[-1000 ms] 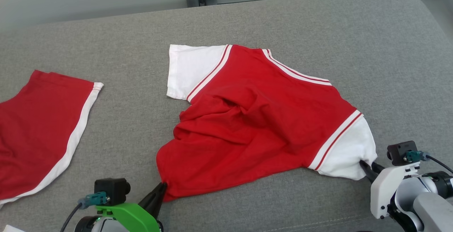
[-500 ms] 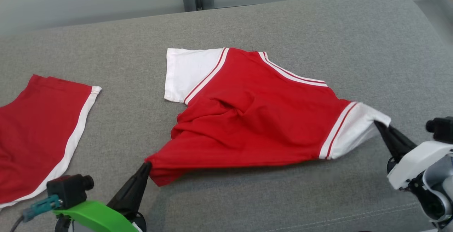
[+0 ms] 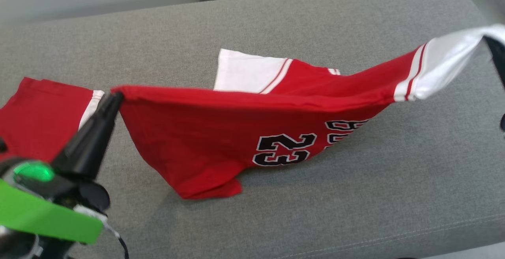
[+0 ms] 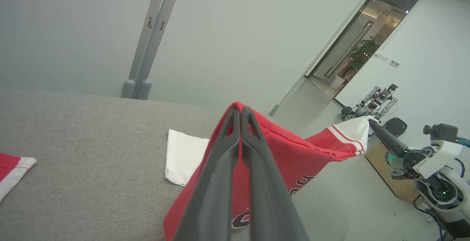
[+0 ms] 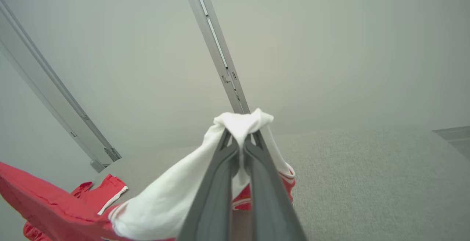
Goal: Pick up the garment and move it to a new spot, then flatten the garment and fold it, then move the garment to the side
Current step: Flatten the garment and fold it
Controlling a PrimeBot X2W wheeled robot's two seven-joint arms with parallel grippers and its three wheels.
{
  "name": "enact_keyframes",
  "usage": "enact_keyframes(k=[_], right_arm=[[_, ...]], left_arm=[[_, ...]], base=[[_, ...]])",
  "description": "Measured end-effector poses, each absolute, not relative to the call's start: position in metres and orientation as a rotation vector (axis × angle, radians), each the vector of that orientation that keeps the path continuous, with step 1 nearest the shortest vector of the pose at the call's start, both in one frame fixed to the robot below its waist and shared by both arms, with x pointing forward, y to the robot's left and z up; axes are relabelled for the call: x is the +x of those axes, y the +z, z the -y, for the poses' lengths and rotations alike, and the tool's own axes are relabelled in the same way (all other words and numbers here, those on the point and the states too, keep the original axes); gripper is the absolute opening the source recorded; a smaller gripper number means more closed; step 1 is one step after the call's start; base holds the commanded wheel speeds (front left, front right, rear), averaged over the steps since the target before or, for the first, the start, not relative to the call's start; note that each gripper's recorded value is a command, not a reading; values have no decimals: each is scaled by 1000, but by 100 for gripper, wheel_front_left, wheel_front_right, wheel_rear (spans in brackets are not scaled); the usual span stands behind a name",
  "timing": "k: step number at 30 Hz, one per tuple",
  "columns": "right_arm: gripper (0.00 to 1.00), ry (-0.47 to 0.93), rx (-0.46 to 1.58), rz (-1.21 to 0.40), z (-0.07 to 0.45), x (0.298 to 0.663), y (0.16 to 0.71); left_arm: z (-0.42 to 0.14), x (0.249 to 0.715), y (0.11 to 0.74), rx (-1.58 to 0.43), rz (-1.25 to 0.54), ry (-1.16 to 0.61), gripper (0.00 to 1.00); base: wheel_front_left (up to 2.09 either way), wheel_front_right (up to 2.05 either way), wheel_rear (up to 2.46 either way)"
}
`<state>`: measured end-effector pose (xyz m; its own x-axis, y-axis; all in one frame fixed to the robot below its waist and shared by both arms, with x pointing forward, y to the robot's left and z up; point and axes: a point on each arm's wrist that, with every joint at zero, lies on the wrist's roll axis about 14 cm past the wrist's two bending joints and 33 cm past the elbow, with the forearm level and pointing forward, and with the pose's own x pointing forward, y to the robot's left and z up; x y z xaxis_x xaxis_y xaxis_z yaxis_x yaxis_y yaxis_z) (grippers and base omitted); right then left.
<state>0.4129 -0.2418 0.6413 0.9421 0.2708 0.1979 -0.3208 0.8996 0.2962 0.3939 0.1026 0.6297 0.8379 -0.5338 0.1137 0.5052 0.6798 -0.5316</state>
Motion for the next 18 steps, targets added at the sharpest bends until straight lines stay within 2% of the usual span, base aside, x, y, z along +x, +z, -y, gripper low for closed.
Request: enact_keyframes(k=[5,9,14,18], right_arm=[[0,366,270,272,235,452,699],[0,372,236,305,224,511,725],[0,344,219,397,193,594,764],[0,302,270,546,163,644,790]], left_arm=[[-108,449,678,-475,49,-636,0],[-110,512,697,-430,44,-625,0],[-117,598,707,-332,66,-541,0],[-134,660,706,-260,147,-407,0]], base=[[0,0,0],[0,0,0],[0,0,0],[0,0,0]])
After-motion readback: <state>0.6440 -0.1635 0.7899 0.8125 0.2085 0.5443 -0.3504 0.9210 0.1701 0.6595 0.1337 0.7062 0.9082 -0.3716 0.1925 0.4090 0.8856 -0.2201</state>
